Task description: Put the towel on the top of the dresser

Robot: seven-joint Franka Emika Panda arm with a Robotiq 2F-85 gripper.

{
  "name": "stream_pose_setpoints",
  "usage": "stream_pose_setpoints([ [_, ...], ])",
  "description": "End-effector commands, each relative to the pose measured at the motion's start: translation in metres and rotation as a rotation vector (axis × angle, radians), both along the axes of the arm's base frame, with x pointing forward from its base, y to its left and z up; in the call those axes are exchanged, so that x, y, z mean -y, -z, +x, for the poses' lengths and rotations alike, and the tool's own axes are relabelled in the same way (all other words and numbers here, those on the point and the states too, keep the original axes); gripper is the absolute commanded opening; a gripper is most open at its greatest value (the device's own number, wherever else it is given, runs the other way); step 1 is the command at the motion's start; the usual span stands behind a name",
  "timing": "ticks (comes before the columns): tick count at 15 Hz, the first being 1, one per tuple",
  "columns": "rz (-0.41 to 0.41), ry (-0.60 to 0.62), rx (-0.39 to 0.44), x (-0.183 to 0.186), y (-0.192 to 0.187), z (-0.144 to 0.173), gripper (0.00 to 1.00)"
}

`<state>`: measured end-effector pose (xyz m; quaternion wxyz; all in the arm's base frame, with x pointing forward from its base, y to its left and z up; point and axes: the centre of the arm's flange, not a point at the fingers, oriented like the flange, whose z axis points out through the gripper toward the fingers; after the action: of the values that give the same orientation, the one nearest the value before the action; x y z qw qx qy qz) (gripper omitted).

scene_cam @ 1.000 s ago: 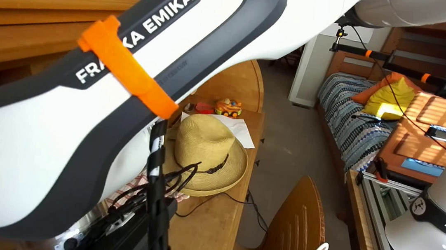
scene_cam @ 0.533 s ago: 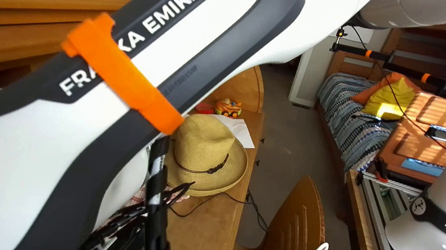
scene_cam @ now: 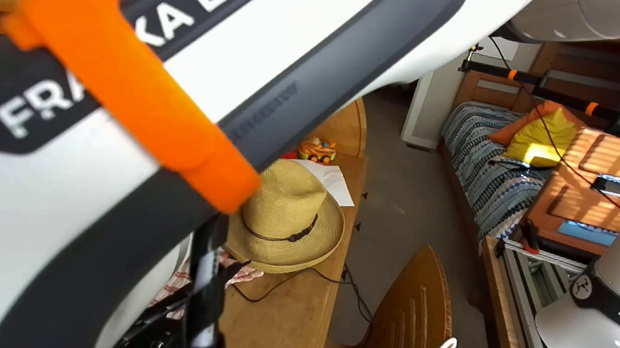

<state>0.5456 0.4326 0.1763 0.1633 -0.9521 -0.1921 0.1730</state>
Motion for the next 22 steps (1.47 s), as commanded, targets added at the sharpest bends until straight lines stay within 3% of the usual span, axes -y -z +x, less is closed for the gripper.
stream_pose_setpoints([
  [1,-0.018,-0.048,0.01,-0.012,0.014,0.005,0.81],
  [4,-0.024,-0.057,0.009,-0.014,0.021,0.006,0.49],
  [9,-0.037,-0.055,-0.003,-0.015,0.029,0.007,0.11],
  [11,-0.052,-0.039,-0.022,-0.012,0.025,0.005,0.0],
  [16,-0.208,0.059,-0.155,0.018,-0.015,-0.019,0.01],
  [18,-0.281,0.148,-0.105,0.033,-0.043,-0.031,0.01],
  [22,-0.312,0.337,-0.001,0.06,-0.087,-0.041,0.01],
])
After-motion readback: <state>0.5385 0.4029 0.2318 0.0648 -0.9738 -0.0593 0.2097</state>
